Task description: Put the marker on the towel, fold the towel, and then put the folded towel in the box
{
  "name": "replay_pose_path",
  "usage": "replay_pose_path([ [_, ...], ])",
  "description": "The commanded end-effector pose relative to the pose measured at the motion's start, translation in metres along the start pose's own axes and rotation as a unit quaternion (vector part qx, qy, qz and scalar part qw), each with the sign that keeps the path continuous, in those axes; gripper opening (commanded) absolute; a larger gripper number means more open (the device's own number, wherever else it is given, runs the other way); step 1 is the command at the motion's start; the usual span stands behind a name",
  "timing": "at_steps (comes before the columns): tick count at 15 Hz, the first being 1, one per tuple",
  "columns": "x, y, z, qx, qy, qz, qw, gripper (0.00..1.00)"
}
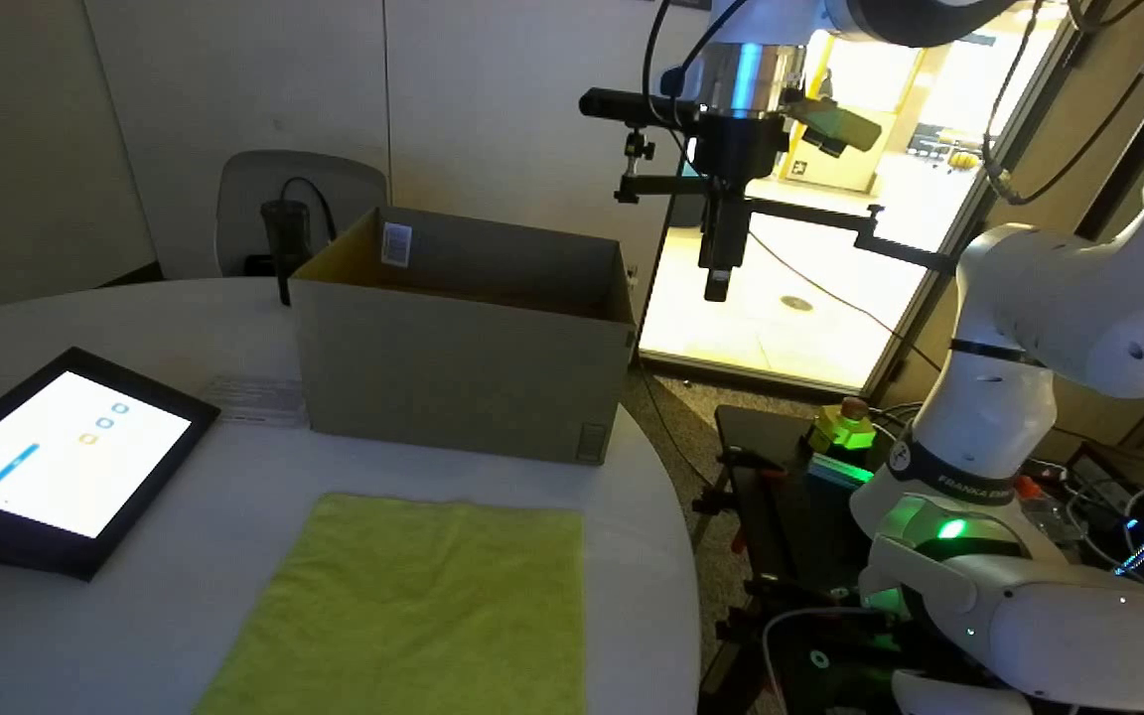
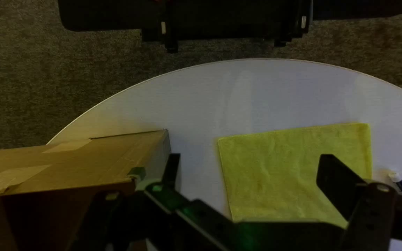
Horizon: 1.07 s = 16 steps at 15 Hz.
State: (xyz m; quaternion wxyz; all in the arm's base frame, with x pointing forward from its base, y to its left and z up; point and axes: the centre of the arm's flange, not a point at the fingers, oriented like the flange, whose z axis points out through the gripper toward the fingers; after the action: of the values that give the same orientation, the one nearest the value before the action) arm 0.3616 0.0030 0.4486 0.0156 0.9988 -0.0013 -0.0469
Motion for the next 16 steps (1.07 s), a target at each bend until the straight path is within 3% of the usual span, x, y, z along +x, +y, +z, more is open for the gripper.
replay_pose_path([
  [1,0.017,-0.001,0.008,-0.003,-0.01,-0.006,0.9999,1.0],
  [9,0.143,-0.03,0.096,-0.042,-0.017,-0.091,0.9948,1.0],
  [16,0.23,-0.097,0.186,-0.053,-0.057,-0.171,0.9822,1.0],
])
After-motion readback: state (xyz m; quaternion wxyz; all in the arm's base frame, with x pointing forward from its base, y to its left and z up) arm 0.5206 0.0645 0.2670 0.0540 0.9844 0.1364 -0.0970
